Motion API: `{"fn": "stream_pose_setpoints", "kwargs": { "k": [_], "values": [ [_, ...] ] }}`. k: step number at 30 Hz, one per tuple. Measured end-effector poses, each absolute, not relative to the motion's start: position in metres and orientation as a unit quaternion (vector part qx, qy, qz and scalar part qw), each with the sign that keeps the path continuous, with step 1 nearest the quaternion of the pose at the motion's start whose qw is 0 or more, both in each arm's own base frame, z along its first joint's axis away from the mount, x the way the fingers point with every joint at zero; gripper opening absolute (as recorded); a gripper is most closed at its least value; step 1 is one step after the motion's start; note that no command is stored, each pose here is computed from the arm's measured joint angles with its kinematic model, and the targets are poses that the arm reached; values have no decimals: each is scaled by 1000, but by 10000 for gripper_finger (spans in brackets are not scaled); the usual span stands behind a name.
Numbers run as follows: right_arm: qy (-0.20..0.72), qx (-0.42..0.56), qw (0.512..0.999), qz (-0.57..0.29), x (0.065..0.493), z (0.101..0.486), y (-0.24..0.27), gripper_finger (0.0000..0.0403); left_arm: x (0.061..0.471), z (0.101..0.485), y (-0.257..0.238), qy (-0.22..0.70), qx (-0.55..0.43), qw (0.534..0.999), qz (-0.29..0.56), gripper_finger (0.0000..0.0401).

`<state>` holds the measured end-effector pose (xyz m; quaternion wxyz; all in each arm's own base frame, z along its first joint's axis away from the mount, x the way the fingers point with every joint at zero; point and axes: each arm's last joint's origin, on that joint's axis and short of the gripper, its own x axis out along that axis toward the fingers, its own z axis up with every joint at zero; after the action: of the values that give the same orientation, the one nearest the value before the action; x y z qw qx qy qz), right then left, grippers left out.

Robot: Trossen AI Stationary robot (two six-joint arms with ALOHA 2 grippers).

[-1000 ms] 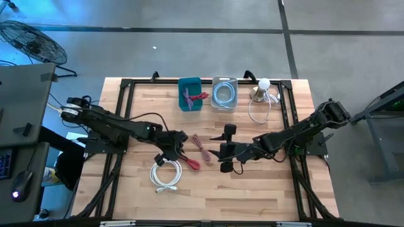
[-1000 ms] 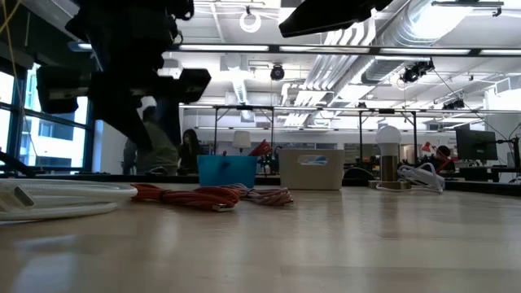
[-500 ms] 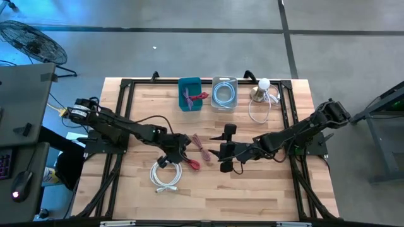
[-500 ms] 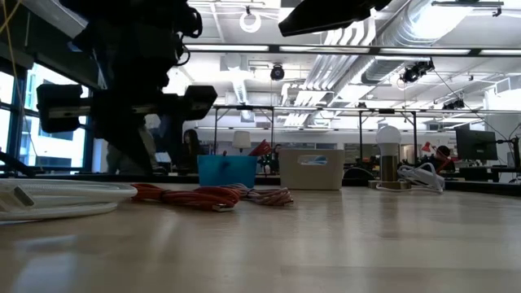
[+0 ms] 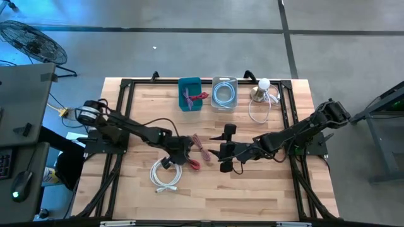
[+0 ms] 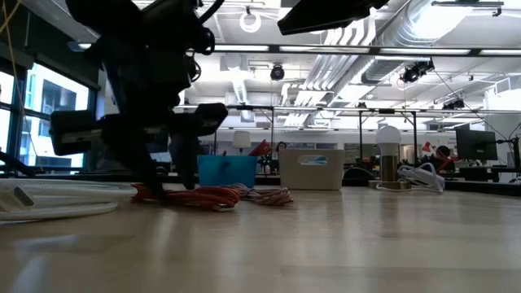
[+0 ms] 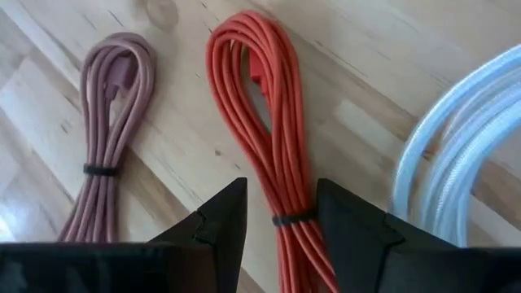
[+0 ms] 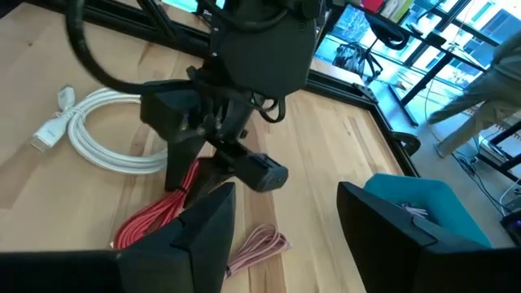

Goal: Pick & Place USB Port
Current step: Put the orange charger cable into the blue bin

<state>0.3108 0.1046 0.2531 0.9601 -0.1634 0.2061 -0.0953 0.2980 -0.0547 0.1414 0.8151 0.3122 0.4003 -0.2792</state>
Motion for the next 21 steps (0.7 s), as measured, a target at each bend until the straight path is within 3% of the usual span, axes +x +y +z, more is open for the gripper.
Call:
{"fn": "stream_pose_setpoints", "kwargs": {
  "k": [6, 12, 21],
  "values": [
    [206, -161, 961, -95, 311, 253, 105, 206, 311, 139, -56, 407, 317, 812, -273, 129],
    [206, -159, 961, -94, 311, 253, 105, 204, 318, 141, -56, 425, 323, 803, -263, 17],
    [206, -156, 961, -95, 311, 253, 105, 204, 320, 145, -56, 438, 326, 800, -250, 7]
  ]
}}
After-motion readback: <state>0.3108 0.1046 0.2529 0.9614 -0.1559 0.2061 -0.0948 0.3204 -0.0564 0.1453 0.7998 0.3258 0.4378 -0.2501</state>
